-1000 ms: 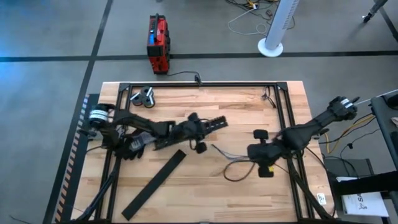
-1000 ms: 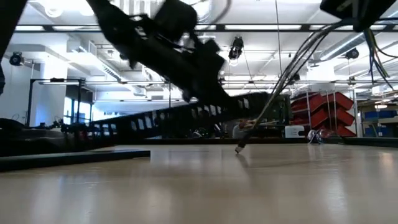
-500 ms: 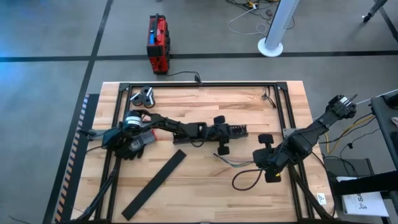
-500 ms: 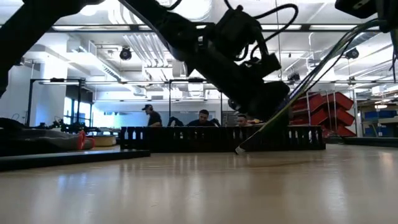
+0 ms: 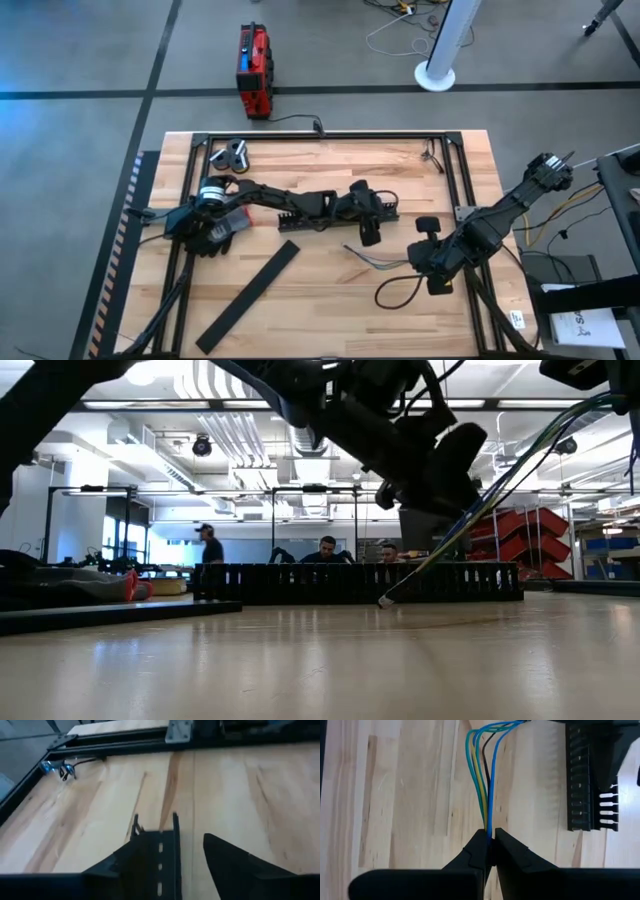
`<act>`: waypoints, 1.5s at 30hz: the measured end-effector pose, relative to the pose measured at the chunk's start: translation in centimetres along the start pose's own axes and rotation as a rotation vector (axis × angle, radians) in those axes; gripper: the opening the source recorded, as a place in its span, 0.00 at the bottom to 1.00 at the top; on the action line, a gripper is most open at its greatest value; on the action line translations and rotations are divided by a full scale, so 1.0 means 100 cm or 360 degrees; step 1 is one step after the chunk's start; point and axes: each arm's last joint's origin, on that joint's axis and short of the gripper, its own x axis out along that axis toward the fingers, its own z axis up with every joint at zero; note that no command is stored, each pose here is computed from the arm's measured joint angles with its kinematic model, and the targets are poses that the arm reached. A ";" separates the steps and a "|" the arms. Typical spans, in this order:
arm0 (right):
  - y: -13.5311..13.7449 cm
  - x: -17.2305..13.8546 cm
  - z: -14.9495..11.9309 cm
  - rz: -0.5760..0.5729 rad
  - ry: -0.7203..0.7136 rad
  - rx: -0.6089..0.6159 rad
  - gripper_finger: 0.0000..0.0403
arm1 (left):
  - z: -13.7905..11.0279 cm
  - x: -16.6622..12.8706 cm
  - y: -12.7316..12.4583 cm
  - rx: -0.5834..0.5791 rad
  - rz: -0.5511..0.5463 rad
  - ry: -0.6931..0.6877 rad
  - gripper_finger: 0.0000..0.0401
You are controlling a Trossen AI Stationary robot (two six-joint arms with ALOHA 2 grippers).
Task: Ziptie cables
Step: Put the ziptied cable wires into the black cable duct
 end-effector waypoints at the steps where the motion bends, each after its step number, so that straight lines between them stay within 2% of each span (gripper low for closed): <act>1: 0.000 0.000 0.000 -0.0001 -0.0001 0.0000 0.02 | 0.002 -0.001 0.000 -0.0051 0.0000 0.0009 0.49; 8: 0.000 -0.001 0.000 0.0000 -0.0007 -0.0002 0.02 | 0.017 -0.022 -0.005 -0.0106 -0.0005 0.0223 0.48; 14: -0.002 -0.001 0.001 -0.0078 -0.0053 -0.0018 0.02 | 0.032 -0.068 0.000 -0.0086 0.0009 0.0461 0.43; 20: -0.001 -0.001 0.005 -0.0107 -0.0145 -0.0055 0.02 | 0.052 -0.121 0.007 -0.0143 0.0056 0.0554 0.39; 22: 0.001 -0.001 0.008 -0.0094 -0.0185 -0.0085 0.02 | 0.057 -0.138 0.010 -0.0076 0.0095 0.0572 0.38; 24: 0.002 -0.002 0.011 -0.0073 -0.0233 -0.0128 0.02 | 0.061 -0.156 0.011 0.0073 0.0082 0.0613 0.37; 28: 0.004 -0.002 0.017 -0.0044 -0.0329 -0.0234 0.02 | 0.068 -0.191 0.008 0.0192 0.0035 0.0647 0.36; 32: 0.002 -0.003 0.025 -0.0052 -0.0420 -0.0257 0.02 | 0.064 -0.216 0.000 0.0372 -0.0031 0.0775 0.34; 38: -0.010 -0.004 0.043 -0.0168 -0.0619 -0.0330 0.02 | 0.054 -0.230 -0.007 0.0364 -0.0013 0.0955 0.33; 42: -0.024 -0.005 0.060 -0.0234 -0.0774 -0.0369 0.02 | 0.039 -0.243 -0.004 0.0456 0.0012 0.1267 0.32; 45: -0.036 -0.006 0.070 -0.0292 -0.0862 -0.0383 0.02 | 0.029 -0.256 0.001 0.0438 0.0090 0.1522 0.33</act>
